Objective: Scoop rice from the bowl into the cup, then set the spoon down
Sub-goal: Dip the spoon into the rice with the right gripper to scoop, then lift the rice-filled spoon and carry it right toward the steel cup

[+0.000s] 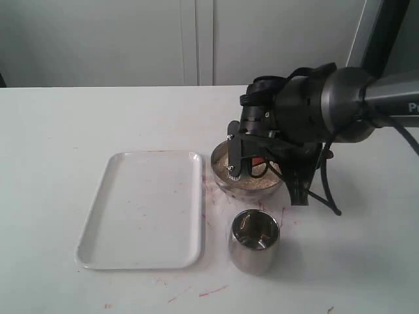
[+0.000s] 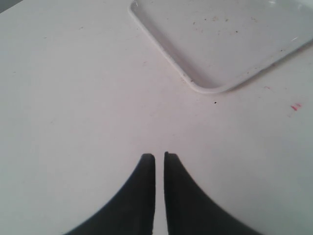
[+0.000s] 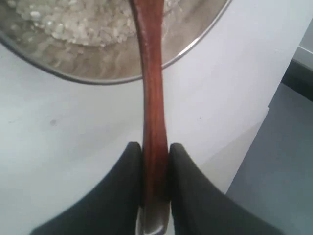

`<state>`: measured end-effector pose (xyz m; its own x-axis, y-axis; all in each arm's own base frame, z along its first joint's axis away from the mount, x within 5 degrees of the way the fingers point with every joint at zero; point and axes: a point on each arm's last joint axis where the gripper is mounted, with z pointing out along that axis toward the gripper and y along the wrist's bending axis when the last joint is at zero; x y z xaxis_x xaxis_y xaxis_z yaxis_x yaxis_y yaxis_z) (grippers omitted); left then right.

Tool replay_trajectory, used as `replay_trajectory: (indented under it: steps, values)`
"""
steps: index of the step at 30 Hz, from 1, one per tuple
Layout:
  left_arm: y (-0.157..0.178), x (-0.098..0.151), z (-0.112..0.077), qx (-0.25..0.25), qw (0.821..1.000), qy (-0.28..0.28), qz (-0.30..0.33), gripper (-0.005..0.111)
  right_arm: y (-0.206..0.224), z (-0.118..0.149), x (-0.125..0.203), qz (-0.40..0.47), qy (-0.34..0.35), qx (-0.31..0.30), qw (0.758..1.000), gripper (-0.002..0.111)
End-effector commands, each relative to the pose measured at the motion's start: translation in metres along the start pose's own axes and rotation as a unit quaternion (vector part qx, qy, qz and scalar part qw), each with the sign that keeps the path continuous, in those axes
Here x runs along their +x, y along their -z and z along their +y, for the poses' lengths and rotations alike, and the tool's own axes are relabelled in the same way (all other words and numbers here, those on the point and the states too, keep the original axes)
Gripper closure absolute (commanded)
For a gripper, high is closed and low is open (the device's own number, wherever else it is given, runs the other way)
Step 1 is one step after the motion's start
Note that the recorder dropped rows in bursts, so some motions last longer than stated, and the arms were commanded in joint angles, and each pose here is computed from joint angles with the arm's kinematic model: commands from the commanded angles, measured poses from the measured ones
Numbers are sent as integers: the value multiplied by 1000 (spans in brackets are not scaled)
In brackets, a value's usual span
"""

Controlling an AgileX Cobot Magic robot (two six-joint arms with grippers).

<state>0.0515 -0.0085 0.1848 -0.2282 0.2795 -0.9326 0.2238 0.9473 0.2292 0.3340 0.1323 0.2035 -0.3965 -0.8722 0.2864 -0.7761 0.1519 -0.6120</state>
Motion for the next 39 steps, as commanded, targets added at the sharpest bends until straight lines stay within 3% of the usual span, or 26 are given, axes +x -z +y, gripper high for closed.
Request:
replay_trajectory:
  steps: [1,19,26,39]
  values:
    - [-1,6,-1,6,1000,3,19,92,5,-4,8,-10,-28,-8,1000,108]
    - [-1,6,-1,6,1000,3,19,92,5,-2,15,8,-47,-32,998,108]
    - [-1,6,-1,6,1000,3,19,92,22,-10,31,-29,-87,-33,995,108]
    - [-1,6,-1,6,1000,3,19,92,41,19,74,-55,-86,-26,994,108]
